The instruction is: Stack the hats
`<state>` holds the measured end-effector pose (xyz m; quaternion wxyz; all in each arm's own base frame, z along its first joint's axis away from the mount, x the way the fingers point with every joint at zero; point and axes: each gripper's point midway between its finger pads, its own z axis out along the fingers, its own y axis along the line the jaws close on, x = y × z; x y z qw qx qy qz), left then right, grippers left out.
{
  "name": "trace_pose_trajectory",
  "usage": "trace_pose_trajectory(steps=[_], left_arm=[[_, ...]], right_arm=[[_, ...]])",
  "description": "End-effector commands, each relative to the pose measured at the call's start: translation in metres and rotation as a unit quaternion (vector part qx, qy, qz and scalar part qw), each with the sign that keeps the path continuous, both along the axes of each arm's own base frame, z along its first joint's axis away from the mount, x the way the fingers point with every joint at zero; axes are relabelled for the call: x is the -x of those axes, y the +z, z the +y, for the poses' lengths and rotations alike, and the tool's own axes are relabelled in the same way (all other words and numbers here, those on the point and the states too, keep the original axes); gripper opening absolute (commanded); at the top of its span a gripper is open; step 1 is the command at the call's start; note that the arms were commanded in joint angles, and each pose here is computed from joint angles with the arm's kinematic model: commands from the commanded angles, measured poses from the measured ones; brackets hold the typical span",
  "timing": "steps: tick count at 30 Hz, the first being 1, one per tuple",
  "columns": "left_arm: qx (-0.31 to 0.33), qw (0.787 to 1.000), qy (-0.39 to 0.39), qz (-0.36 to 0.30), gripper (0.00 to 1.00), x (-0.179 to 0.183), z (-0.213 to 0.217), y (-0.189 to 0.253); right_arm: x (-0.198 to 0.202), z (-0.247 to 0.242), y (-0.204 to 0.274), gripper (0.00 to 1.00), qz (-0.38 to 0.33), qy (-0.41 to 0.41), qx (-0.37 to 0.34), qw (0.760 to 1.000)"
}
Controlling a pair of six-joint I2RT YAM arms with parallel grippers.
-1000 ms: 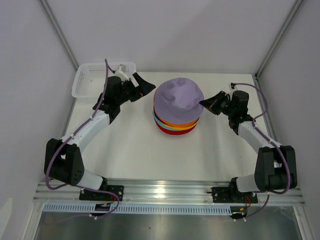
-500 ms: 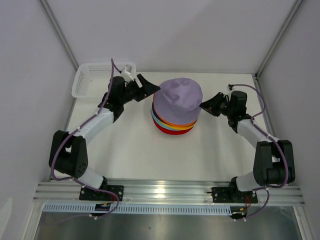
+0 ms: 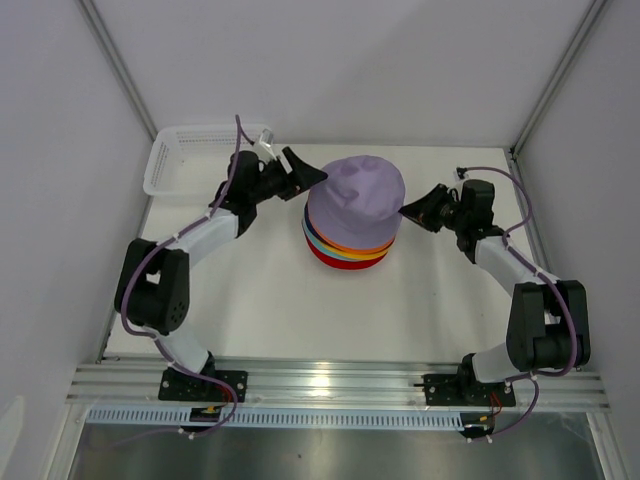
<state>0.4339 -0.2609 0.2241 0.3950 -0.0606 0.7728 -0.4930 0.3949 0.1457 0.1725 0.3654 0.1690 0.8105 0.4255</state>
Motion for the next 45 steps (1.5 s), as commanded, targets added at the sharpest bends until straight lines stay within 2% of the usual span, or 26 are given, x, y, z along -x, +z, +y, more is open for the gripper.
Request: trace_pose_trajectory(steps=[1, 3, 6, 7, 9, 10, 12, 19, 25, 28, 33, 36, 38, 45], left_arm=[[0.031, 0.998, -0.012, -0.049, 0.78, -0.009, -0.007, 0.033], [0.047, 0.998, -0.026, -0.04, 0.74, -0.006, -0.011, 0.03], [0.073, 0.995, -0.045, -0.043, 0.58, -0.001, -0.017, 0.035], [0.077, 0.995, -0.049, -0.041, 0.43, -0.001, -0.019, 0.034], [0.083, 0.995, -0.051, -0.034, 0.29, 0.0, -0.02, 0.031], [0.083, 0.995, -0.049, -0.032, 0.14, 0.0, -0.019, 0.03], [0.081, 0.996, -0.039, -0.025, 0.01, 0.0, -0.017, 0.026], [0.074, 0.997, 0.011, -0.007, 0.01, 0.003, -0.002, 0.038], [0.08, 0.995, 0.061, 0.01, 0.01, 0.014, 0.015, 0.062], [0.087, 0.994, 0.064, 0.005, 0.01, 0.016, 0.016, 0.081], [0.089, 0.993, 0.072, 0.011, 0.01, 0.019, 0.016, 0.086], [0.064, 0.994, 0.091, 0.017, 0.01, 0.014, 0.017, 0.076], [0.025, 0.993, 0.107, 0.031, 0.01, 0.009, 0.019, 0.056], [-0.018, 0.989, 0.126, 0.081, 0.01, 0.006, 0.021, -0.004]], right_arm=[[-0.01, -0.002, 0.018, 0.16, -0.029, 0.001, 0.01, 1.0], [-0.011, -0.002, 0.017, 0.16, -0.027, 0.001, 0.007, 1.0], [-0.013, -0.002, 0.017, 0.15, -0.028, -0.001, 0.006, 1.0], [-0.013, -0.001, 0.015, 0.13, -0.024, -0.001, 0.004, 1.0], [-0.014, -0.001, 0.015, 0.11, -0.023, 0.0, 0.002, 1.0], [-0.015, -0.001, 0.014, 0.09, -0.021, 0.0, 0.002, 1.0], [-0.015, -0.001, 0.016, 0.07, -0.022, -0.003, 0.0, 1.0], [-0.012, -0.004, 0.039, 0.0, -0.02, -0.021, -0.015, 0.999], [-0.001, -0.002, 0.066, 0.0, -0.023, -0.028, -0.06, 0.998], [0.003, -0.003, 0.072, 0.0, -0.02, -0.036, -0.073, 0.996], [0.006, -0.007, 0.072, 0.0, -0.014, -0.048, -0.091, 0.995], [0.007, -0.012, 0.064, 0.0, -0.013, -0.061, -0.097, 0.993], [0.006, -0.015, 0.051, 0.0, -0.003, -0.071, -0.092, 0.993], [0.0, -0.011, 0.013, 0.0, 0.023, -0.053, -0.073, 0.996]])
